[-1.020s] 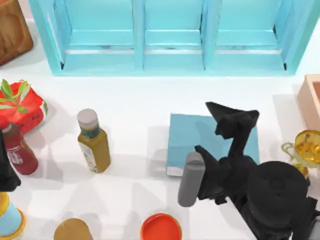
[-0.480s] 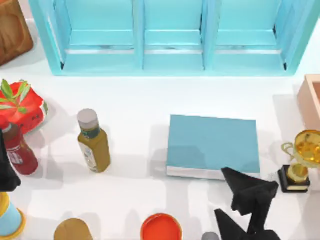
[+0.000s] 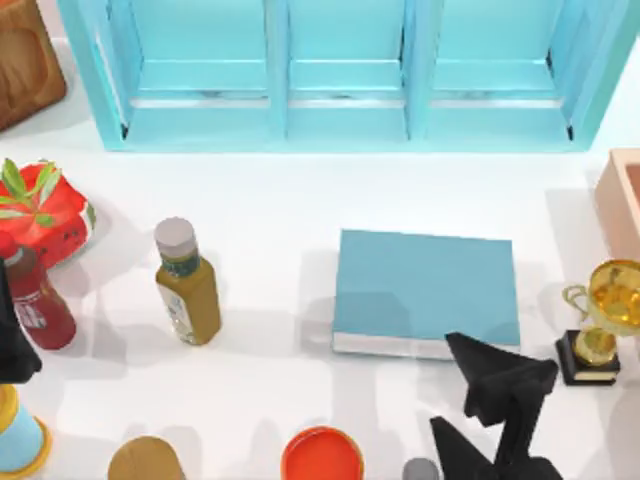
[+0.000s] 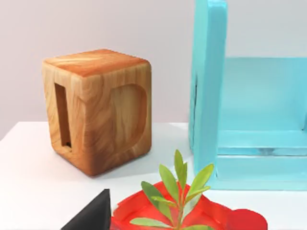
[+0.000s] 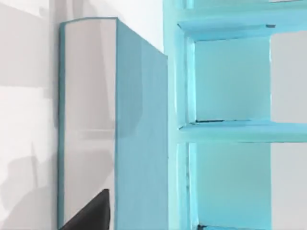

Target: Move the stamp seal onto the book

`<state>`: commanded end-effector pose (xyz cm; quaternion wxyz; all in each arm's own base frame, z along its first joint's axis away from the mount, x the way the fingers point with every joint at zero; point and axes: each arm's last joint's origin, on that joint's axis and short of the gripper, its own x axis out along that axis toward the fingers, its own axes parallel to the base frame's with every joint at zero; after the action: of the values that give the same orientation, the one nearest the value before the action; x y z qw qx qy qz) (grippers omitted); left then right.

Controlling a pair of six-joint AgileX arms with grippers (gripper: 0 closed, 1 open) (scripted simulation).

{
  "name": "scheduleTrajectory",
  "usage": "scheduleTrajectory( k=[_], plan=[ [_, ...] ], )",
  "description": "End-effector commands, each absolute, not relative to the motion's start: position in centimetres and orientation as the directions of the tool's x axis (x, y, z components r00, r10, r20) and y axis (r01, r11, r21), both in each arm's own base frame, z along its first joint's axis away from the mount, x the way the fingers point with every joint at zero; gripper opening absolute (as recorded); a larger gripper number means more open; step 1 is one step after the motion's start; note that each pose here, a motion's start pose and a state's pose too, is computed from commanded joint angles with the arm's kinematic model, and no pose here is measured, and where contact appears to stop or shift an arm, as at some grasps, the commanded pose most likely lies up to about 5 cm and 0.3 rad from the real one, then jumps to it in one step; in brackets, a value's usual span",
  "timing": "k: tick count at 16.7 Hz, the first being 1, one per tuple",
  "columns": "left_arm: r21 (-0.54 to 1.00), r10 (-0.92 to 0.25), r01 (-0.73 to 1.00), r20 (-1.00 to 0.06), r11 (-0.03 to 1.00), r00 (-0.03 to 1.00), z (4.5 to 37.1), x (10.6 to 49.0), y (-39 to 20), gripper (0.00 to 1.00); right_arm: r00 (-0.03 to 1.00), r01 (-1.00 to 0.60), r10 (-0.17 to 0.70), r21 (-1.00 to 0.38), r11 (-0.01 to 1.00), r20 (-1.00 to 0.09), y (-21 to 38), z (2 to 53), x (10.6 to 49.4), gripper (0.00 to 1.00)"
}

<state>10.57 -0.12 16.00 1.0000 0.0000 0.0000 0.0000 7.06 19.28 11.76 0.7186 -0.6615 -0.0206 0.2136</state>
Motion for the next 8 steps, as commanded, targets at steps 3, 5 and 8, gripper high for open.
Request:
scheduleTrajectory(
  k=[3, 5, 8],
  plan=[
    [0.000, 0.000, 0.000, 0.000, 1.000, 1.000, 16.0, 10.6, -0.1, 1.00, 0.923, -0.311, 0.284, -0.938, 0.154, -0.259, 20.8, 14.1, 9.6, 1.00],
    [0.000, 0.000, 0.000, 0.000, 1.000, 1.000, 16.0, 10.6, -0.1, 1.00, 0.933, -0.335, 0.219, -0.910, 0.247, -0.284, 21.6, 16.3, 12.6, 1.00],
    [0.000, 0.000, 0.000, 0.000, 1.000, 1.000, 16.0, 10.6, -0.1, 1.00, 0.925, -0.373, 0.073, -0.848, 0.376, -0.374, 21.0, 19.7, 19.0, 1.00]
  ],
)
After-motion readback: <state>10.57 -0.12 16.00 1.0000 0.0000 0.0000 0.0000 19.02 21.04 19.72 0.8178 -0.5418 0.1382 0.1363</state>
